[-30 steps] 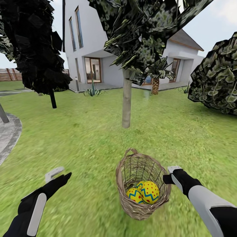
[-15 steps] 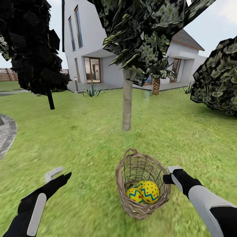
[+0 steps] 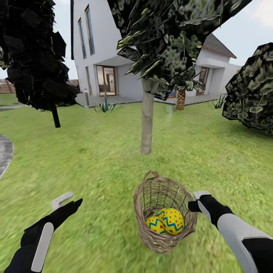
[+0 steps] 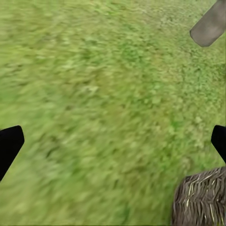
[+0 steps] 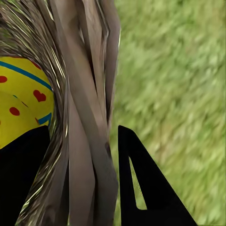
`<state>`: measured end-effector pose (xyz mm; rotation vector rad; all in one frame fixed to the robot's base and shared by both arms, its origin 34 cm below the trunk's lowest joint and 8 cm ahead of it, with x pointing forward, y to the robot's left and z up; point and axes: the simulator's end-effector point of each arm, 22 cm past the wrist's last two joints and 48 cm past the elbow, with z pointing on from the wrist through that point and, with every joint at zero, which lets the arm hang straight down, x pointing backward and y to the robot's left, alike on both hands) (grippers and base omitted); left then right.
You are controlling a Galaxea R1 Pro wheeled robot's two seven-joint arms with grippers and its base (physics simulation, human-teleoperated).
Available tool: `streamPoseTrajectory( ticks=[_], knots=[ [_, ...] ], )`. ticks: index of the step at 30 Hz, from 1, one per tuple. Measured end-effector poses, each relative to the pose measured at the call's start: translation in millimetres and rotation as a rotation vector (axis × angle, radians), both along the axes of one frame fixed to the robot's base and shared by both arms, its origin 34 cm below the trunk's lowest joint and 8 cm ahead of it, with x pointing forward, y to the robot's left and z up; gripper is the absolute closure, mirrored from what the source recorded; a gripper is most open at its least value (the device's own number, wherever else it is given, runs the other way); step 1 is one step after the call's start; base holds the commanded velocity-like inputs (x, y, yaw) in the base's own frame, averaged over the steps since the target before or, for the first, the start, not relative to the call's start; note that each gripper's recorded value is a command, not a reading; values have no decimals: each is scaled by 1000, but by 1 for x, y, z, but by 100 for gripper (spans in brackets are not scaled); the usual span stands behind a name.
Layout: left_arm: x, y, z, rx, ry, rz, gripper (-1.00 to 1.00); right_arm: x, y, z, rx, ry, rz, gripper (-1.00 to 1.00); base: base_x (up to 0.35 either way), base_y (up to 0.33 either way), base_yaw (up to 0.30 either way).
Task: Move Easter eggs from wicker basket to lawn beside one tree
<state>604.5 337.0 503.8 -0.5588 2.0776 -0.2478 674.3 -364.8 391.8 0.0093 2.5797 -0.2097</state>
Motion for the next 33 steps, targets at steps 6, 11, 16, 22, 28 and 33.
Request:
streamPoseTrajectory(
  ticks=[6,11,16,22,28,33],
  knots=[
    [0,-1,0,-2,1,-1,-100,0,1,0,0,0,2,100,321,-55,0],
    [0,0,0,-1,1,-1,-100,0,1,0,0,0,2,100,293,-197,0],
    [0,1,0,0,1,1,-100,0,2,0,-1,1,4,100,285,-203,0],
    [0,1,0,0,1,0,-100,0,2,0,1,0,3,100,313,-129,0],
    [0,1,-3,0,6,0,-100,-1,2,-4,1,7,2,100,315,-123,0],
    [0,1,-7,0,14,0,-100,-2,2,-8,0,15,2,100,317,-89,0]
  ],
)
